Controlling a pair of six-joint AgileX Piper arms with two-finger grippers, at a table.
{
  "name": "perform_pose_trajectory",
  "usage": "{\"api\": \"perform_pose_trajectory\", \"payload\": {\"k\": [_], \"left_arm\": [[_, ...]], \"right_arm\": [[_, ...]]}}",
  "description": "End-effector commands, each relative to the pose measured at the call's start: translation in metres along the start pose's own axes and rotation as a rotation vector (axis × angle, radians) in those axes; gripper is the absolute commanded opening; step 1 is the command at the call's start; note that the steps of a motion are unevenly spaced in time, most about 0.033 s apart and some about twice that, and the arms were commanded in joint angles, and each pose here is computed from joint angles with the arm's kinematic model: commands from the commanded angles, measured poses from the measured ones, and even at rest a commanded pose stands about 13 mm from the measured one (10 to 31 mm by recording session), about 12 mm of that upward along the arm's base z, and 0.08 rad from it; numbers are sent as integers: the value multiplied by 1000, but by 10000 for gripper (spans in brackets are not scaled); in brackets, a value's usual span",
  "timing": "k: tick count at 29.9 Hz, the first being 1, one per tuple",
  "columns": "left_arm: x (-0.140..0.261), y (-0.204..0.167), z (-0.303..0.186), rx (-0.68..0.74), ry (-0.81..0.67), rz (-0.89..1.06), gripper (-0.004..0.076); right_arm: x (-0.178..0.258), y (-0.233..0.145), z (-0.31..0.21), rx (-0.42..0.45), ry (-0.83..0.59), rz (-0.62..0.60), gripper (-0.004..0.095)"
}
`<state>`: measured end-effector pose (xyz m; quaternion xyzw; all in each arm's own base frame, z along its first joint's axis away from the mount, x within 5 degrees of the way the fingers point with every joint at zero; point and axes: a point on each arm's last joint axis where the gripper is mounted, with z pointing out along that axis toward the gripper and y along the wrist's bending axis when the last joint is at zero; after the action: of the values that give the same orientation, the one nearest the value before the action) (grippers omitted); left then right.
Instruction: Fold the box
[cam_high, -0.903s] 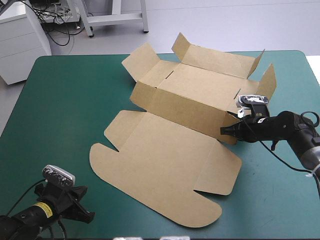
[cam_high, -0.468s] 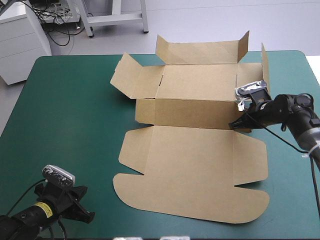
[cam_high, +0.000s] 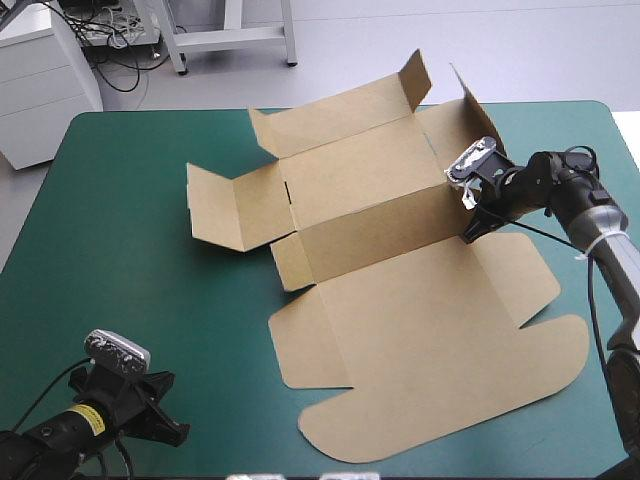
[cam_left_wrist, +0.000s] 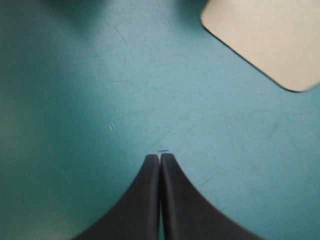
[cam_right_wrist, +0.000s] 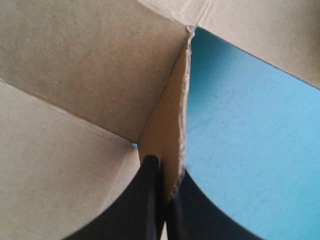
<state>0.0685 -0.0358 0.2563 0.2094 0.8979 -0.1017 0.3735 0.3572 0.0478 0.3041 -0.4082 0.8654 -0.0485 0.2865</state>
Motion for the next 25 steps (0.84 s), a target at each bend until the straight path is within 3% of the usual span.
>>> {"api": "perform_pose_trajectory", "payload": {"k": [1, 9, 13, 18, 25], "left_arm": [[-12, -1, -4, 4, -73, -9, -32], [-12, -1, -4, 4, -73, -7, -32], [-12, -1, -4, 4, -73, -7, -32], [-12, -1, -4, 4, -73, -7, -32], [-12, -1, -4, 4, -73, -7, -32]], "right_arm": [[-20, -10, -25, 123, -82, -264, -23], [-56, 9, -27, 228, -205, -585, -23], [-76, 24, -25, 283, -279, -685, -23], [-85, 38, -8, 254, -290, -724, -23], [-84, 39, 4, 217, -277, -665, -23]]}}
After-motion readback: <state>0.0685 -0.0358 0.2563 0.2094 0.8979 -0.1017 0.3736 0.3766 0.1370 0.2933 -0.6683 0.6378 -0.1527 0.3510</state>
